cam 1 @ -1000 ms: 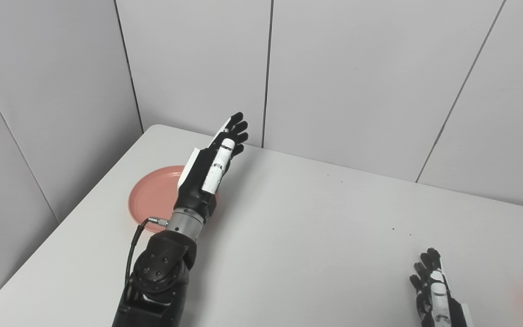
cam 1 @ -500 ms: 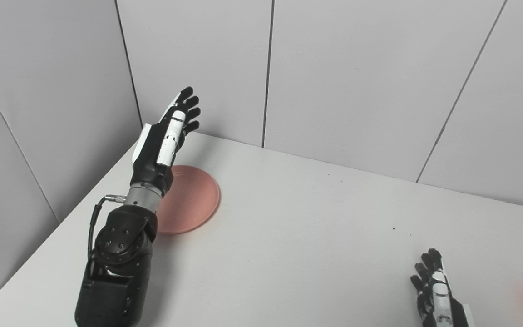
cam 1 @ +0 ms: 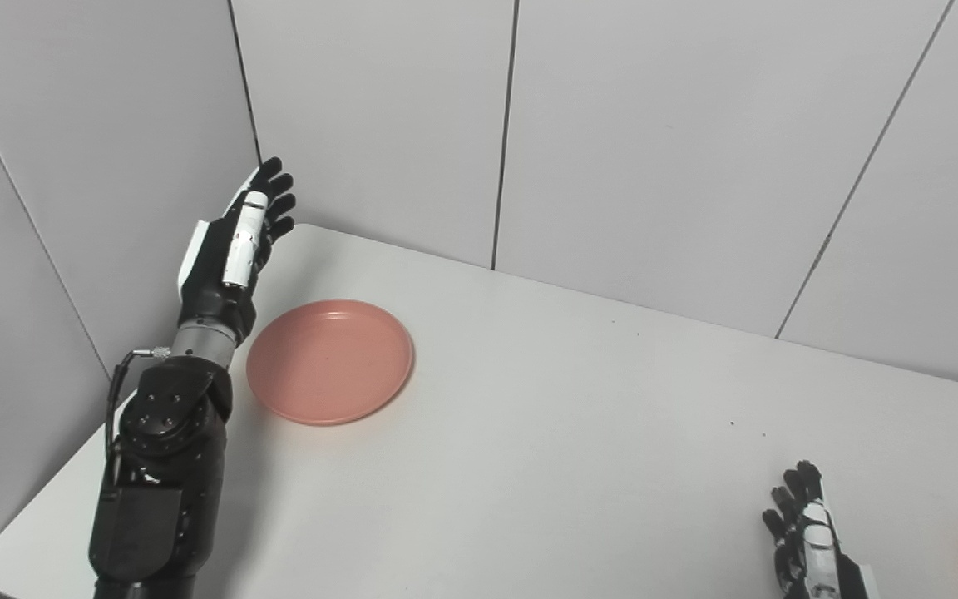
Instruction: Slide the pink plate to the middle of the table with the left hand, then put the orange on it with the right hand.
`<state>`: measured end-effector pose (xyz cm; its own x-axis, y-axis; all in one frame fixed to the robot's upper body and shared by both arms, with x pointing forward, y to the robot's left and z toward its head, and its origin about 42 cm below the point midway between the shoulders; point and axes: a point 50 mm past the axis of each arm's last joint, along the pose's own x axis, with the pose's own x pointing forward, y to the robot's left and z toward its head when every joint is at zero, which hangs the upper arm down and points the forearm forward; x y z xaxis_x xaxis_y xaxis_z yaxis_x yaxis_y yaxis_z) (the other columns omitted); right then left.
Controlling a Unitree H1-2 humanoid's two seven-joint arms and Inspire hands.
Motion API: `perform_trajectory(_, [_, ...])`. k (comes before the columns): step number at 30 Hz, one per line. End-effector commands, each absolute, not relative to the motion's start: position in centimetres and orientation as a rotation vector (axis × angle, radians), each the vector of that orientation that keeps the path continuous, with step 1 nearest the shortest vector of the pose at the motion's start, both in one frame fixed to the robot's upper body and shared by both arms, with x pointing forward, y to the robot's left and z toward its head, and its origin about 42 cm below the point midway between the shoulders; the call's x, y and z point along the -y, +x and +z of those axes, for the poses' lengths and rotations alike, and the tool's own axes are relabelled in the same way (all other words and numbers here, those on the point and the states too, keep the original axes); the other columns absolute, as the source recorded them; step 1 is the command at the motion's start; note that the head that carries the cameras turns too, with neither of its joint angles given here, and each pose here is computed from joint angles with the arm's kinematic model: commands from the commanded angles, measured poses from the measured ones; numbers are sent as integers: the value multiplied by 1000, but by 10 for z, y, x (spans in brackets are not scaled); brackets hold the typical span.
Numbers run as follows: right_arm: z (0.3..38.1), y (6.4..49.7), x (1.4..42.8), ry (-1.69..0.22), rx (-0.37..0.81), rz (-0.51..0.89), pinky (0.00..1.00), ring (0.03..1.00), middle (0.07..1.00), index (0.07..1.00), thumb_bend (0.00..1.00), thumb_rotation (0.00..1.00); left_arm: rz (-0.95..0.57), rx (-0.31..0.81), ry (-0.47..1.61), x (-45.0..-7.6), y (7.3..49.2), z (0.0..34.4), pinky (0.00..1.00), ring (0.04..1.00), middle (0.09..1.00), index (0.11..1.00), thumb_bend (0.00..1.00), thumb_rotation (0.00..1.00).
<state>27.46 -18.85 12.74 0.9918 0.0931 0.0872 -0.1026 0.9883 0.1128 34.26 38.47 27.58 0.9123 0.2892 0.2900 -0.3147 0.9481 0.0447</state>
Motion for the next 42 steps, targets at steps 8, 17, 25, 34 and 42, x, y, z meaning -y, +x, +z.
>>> perform_trajectory(8, [139,280,190,128,128,111,1000,1000,1000,1000,166,1000,336,335,96,-408,341,293,914,927,929,907,333,1000])
perform_trajectory(17, [140,280,191,122,129,110,1000,1000,1000,1000,163,1000,352,281,89,-419,338,282,914,921,919,898,321,1000])
perform_trajectory(25, [140,279,190,127,128,112,1000,1000,1000,1000,165,1000,358,235,55,-422,339,269,906,909,910,886,302,1000])
perform_trajectory(34, [141,278,193,118,125,110,1000,1000,1000,1000,154,1000,368,185,31,-426,344,253,891,897,893,870,295,1000])
perform_trajectory(42, [142,277,194,121,117,109,1000,1000,1000,1000,166,1000,352,138,18,-430,348,238,909,911,909,890,307,1000])
